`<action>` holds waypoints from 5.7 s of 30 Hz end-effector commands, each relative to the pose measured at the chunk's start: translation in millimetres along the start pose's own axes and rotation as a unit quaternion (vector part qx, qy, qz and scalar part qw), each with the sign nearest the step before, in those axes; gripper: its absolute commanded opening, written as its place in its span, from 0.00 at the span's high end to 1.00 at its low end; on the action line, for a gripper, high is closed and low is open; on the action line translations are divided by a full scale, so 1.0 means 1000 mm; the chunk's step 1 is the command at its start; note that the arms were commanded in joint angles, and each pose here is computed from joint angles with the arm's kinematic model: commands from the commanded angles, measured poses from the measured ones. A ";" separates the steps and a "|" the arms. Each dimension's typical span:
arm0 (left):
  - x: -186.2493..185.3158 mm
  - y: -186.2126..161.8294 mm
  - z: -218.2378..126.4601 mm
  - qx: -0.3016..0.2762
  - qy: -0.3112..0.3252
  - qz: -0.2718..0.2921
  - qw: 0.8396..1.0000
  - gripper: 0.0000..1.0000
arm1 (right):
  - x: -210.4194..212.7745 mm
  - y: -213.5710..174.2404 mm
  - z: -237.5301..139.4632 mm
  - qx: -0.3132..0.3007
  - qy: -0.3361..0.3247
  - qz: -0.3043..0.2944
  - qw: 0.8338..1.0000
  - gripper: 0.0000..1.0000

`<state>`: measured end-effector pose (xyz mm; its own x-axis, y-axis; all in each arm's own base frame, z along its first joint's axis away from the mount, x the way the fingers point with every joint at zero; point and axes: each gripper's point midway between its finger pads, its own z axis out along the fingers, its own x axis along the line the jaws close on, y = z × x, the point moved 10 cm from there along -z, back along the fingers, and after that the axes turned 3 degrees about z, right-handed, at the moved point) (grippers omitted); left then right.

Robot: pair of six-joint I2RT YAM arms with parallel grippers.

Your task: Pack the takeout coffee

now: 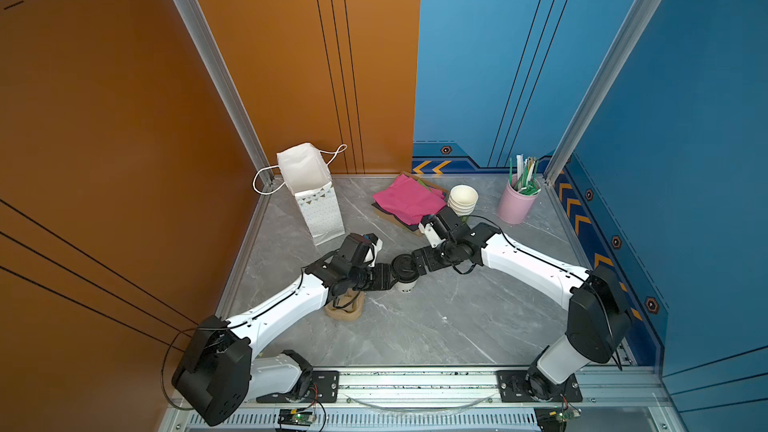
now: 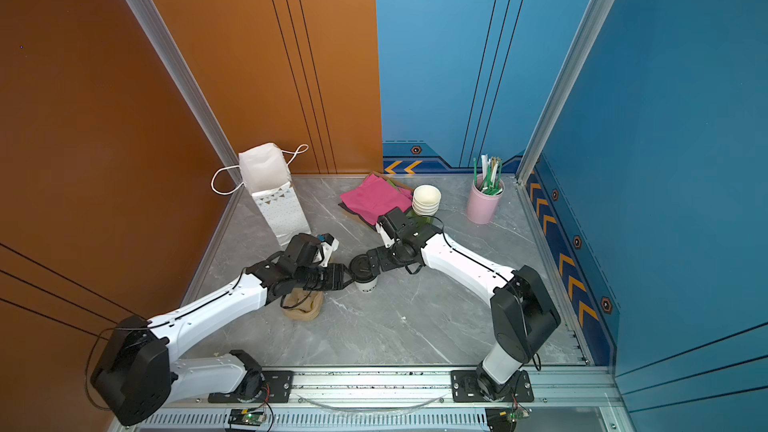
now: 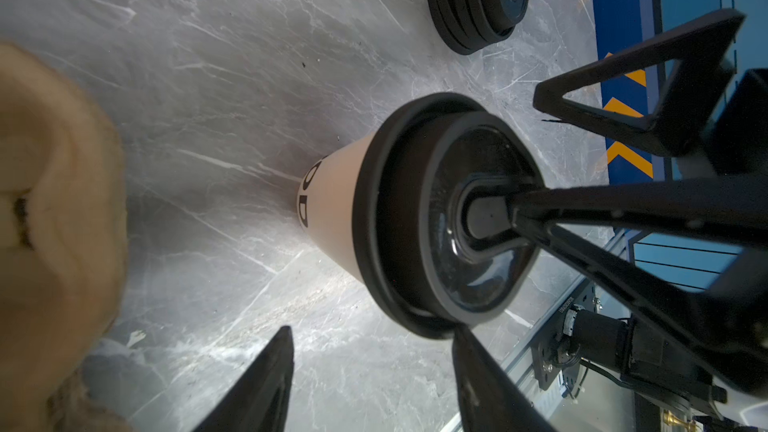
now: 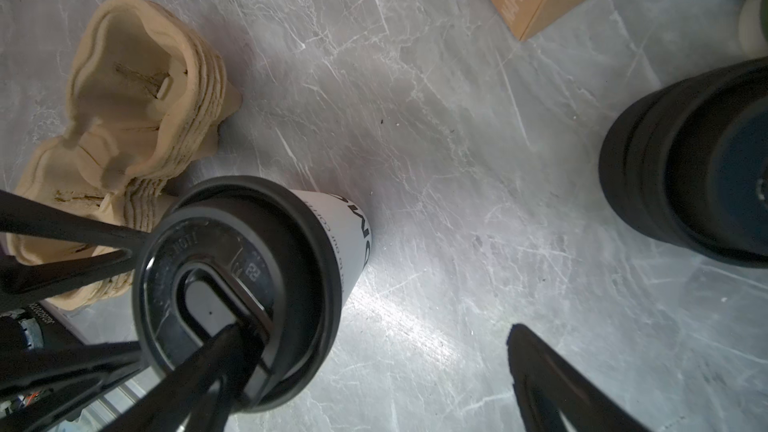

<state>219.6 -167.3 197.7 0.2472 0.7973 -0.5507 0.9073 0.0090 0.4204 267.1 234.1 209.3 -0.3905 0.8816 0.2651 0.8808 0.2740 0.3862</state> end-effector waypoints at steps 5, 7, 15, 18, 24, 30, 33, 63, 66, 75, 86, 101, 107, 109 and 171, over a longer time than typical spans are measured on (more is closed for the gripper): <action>-0.014 0.048 -0.035 -0.067 -0.029 0.024 0.997 0.33 | -0.031 -0.042 0.034 0.156 -0.082 -0.021 0.984 0.00; -0.013 0.054 -0.033 -0.065 -0.031 0.025 0.997 0.33 | -0.030 -0.038 0.033 0.157 -0.080 -0.032 0.984 0.00; -0.008 0.057 -0.025 -0.055 -0.024 0.030 0.998 0.33 | -0.022 -0.014 0.018 0.125 -0.064 -0.061 0.988 0.00; -0.006 0.055 -0.031 -0.067 -0.016 0.033 0.997 0.31 | -0.015 0.000 0.009 0.102 -0.051 -0.066 0.991 0.00; -0.002 0.049 -0.044 -0.093 -0.001 0.033 0.995 0.25 | -0.005 0.026 -0.014 0.052 -0.040 -0.071 0.995 0.00; 0.003 0.039 -0.058 -0.120 0.015 0.035 0.992 0.17 | 0.010 0.042 -0.045 -0.002 -0.028 -0.082 0.996 0.00; 0.009 0.033 -0.066 -0.129 0.028 0.032 0.991 0.11 | 0.019 0.041 -0.053 -0.014 -0.025 -0.092 0.995 0.00; 0.032 0.002 -0.084 -0.150 0.059 0.011 0.987 0.02 | 0.074 0.016 -0.001 0.061 -0.066 -0.147 0.985 0.00; 0.032 0.002 -0.084 -0.150 0.059 0.011 0.987 0.02 | 0.074 0.017 0.004 0.067 -0.066 -0.148 0.985 0.00; 0.033 0.001 -0.082 -0.148 0.061 0.010 0.987 0.02 | 0.074 0.017 0.016 0.082 -0.060 -0.150 0.983 0.00; 0.034 0.001 -0.082 -0.147 0.062 0.008 0.987 0.02 | 0.064 0.024 0.008 0.072 -0.058 -0.135 0.987 0.00; 0.036 -0.001 -0.080 -0.146 0.066 0.005 0.987 0.02 | 0.066 0.029 -0.016 0.047 -0.034 -0.127 0.990 0.00; 0.036 -0.001 -0.080 -0.145 0.066 0.005 0.987 0.02 | 0.067 0.025 -0.009 0.054 -0.047 -0.129 0.989 0.00; 0.037 -0.002 -0.080 -0.144 0.067 0.005 0.987 0.02 | 0.066 0.024 -0.006 0.057 -0.051 -0.129 0.989 0.00; 0.040 -0.003 -0.076 -0.142 0.073 0.001 0.987 0.02 | -0.025 -0.003 0.012 0.118 -0.119 -0.048 0.985 0.10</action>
<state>201.2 -92.3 231.9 0.1986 0.8663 -0.4583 0.7684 0.1527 0.6215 276.5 235.3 181.7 -0.4714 0.8816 0.0253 0.8734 0.4626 0.1521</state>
